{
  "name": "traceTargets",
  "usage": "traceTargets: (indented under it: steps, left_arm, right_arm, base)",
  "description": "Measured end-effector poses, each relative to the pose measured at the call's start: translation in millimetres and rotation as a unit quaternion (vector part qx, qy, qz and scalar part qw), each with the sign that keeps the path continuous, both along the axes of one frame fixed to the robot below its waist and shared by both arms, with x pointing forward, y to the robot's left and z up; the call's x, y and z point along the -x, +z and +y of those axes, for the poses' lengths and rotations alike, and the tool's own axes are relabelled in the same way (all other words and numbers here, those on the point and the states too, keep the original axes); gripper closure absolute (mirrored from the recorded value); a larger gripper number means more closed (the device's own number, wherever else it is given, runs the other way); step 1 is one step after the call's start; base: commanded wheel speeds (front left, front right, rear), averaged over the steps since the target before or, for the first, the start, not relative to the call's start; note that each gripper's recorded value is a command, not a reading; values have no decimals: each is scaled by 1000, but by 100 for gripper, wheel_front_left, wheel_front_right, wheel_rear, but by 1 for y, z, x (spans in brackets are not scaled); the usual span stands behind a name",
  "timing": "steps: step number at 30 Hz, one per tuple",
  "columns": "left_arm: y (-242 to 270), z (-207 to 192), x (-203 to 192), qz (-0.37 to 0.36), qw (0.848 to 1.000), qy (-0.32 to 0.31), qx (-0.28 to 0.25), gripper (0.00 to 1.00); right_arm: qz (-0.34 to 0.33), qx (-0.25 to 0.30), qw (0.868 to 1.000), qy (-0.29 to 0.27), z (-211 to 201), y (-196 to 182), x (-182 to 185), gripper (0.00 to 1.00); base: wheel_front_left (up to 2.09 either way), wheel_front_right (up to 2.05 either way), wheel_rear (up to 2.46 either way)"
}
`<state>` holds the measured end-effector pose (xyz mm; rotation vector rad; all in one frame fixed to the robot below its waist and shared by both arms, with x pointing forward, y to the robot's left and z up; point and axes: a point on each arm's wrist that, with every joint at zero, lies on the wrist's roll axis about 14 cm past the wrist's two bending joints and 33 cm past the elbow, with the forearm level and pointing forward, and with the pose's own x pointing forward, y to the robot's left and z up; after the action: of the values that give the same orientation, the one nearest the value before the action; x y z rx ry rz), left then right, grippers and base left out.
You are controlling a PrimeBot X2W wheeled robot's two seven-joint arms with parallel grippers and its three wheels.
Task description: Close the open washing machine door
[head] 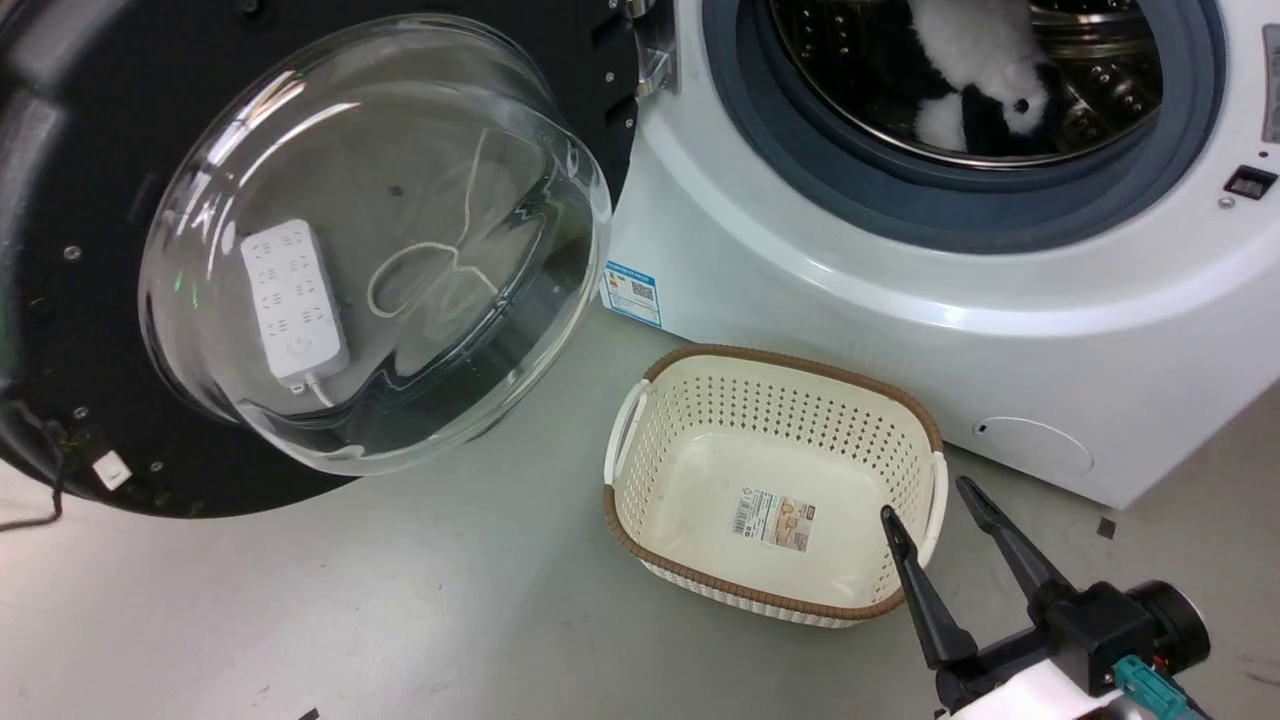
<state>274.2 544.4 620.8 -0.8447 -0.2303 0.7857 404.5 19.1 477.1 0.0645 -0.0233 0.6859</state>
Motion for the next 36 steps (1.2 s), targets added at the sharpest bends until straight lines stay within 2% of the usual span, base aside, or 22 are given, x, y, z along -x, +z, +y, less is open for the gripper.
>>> traceTargets:
  steps: [4,10,15,19,23,28,36]
  left_arm:
    - [-20,-11,-11,8,997,-43,56,100]
    - [-24,-30,-16,-8,989,-113,95,100]
    - [-25,-53,-11,-27,977,-180,114,100]
    - [-28,-81,-7,-54,961,-234,135,100]
    - [-47,-118,-1,-51,941,-290,167,100]
    - [-59,-175,-1,-63,906,-368,200,100]
    - [-65,-274,-3,-99,832,-472,274,100]
  right_arm:
    - [3,-1,1000,-3,-3,-1,-1,0]
    - [-2,0,1000,-8,-5,3,0,0]
    - [-10,-3,1000,-10,-5,11,2,0]
    - [-18,-9,1000,-12,-4,21,5,0]
    - [-31,-12,999,-33,-14,32,2,0]
    - [-46,-11,997,-67,-35,42,-1,0]
    - [-55,3,991,-123,-76,46,0,0]
  base:
    - [0,0,0]
    - [0,0,0]
    - [0,0,0]
    - [0,0,0]
    - [0,0,0]
    - [0,0,0]
    - [0,0,0]
